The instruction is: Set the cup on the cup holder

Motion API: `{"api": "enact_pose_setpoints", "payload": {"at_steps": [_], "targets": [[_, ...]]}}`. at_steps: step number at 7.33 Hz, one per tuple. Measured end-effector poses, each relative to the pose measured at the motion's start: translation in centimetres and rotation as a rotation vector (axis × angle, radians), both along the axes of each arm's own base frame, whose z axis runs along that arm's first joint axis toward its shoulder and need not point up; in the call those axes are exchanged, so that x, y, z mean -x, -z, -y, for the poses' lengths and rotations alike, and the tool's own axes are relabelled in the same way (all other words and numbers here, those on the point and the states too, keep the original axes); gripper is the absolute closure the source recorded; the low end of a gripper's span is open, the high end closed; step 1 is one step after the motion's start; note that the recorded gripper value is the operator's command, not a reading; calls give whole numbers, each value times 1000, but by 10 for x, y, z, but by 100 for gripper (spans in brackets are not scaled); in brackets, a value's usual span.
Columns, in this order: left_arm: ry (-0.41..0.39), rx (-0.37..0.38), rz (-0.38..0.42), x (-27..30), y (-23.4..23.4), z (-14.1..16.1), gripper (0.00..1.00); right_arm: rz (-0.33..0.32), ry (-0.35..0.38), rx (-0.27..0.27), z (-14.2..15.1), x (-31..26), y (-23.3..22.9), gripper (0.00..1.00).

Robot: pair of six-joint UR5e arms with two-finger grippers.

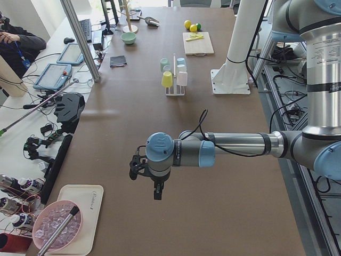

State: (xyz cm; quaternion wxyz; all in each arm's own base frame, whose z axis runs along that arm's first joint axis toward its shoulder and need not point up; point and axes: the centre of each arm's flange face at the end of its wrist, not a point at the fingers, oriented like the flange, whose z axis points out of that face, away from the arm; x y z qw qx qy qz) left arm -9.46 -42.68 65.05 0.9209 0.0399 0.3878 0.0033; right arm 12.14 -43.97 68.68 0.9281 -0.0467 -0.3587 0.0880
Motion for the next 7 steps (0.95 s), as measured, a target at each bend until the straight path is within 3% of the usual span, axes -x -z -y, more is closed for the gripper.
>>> {"api": "enact_pose_setpoints", "payload": {"at_steps": [7], "targets": [[-2, -10, -1, 0, 4, 2, 1, -2, 17, -8, 3, 6, 2, 0]]}}
